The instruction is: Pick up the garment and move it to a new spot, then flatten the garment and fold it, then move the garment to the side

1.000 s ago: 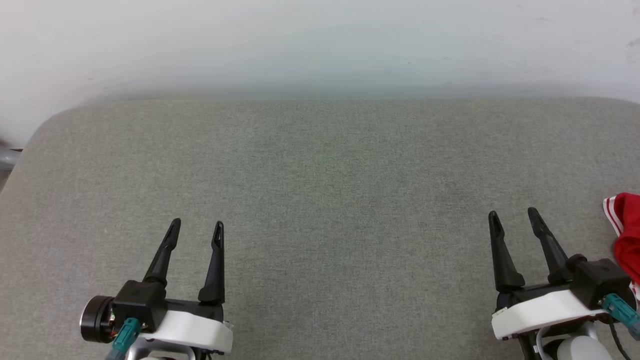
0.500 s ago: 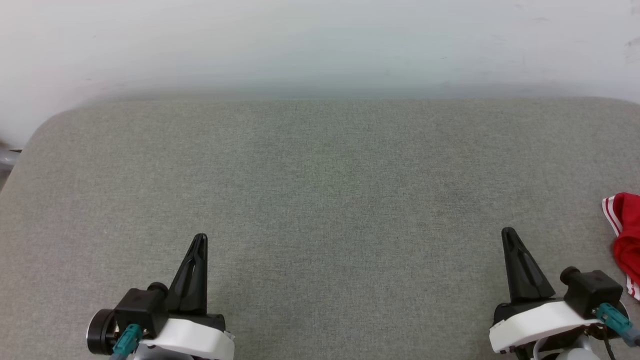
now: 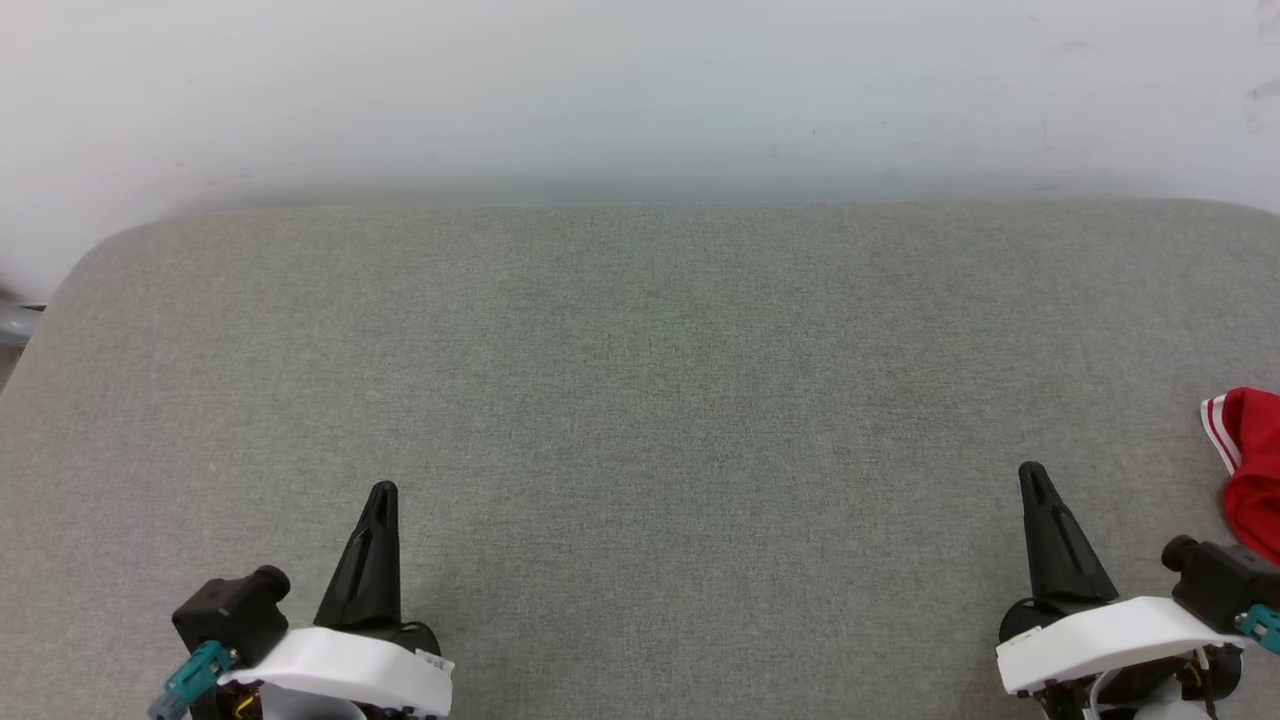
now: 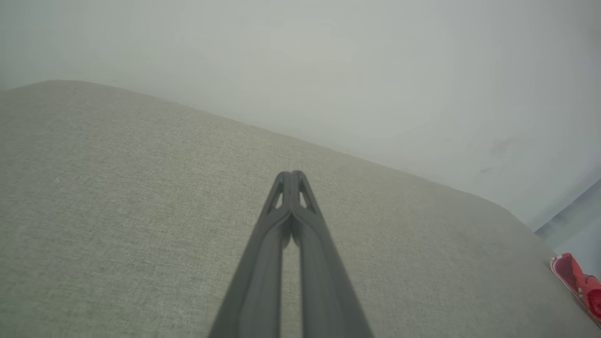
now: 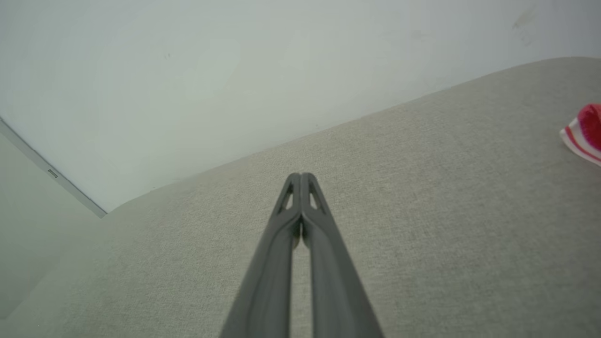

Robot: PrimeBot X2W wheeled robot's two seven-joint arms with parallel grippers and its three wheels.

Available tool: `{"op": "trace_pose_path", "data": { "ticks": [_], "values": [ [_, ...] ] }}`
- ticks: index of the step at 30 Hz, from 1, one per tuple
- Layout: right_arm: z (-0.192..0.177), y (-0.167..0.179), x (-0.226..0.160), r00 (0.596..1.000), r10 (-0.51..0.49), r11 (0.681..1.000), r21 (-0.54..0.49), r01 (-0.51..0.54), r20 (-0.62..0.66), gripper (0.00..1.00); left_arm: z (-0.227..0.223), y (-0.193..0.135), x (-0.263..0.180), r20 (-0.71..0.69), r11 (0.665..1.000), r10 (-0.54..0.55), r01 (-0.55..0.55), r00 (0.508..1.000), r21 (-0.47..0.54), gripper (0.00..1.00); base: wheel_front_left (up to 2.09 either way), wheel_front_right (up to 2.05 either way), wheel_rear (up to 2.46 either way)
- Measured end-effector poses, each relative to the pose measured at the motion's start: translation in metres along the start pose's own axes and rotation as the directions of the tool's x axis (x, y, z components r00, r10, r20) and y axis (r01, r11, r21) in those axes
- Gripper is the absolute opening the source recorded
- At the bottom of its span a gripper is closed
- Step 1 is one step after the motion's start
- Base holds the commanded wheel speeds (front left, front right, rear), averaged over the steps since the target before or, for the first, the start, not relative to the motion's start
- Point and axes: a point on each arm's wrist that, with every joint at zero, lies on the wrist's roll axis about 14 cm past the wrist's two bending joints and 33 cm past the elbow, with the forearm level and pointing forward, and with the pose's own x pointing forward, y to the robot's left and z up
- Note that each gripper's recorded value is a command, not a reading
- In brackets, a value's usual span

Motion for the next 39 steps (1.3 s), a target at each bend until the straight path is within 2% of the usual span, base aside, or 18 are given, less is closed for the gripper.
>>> {"op": "trace_pose_path", "data": {
  "ticks": [8,16,26,39],
  "values": [
    [0.0,-0.005,0.0,1.0,-0.026,0.991,0.128,0.027,-0.008,0.0,-0.001,0.007,0.002,-0.013,0.991,0.031,-0.033,0.999,-0.133,0.0,0.0,0.0,0.0],
    [0.0,-0.008,0.0,0.999,-0.043,0.969,0.245,0.047,-0.019,0.0,-0.002,0.011,0.003,-0.026,0.966,0.047,-0.053,0.999,-0.254,0.0,0.0,0.0,0.0],
    [0.002,-0.011,0.001,0.998,-0.058,0.926,0.373,0.063,-0.023,0.0,-0.003,0.015,0.004,-0.044,0.919,0.064,-0.076,0.997,-0.388,0.0,0.0,0.0,0.0],
    [0.002,-0.015,0.0,0.997,-0.071,0.854,0.514,0.079,-0.036,0.0,-0.003,0.02,0.006,-0.06,0.843,0.078,-0.098,0.995,-0.53,0.0,0.0,0.0,0.0]
  ]
}}
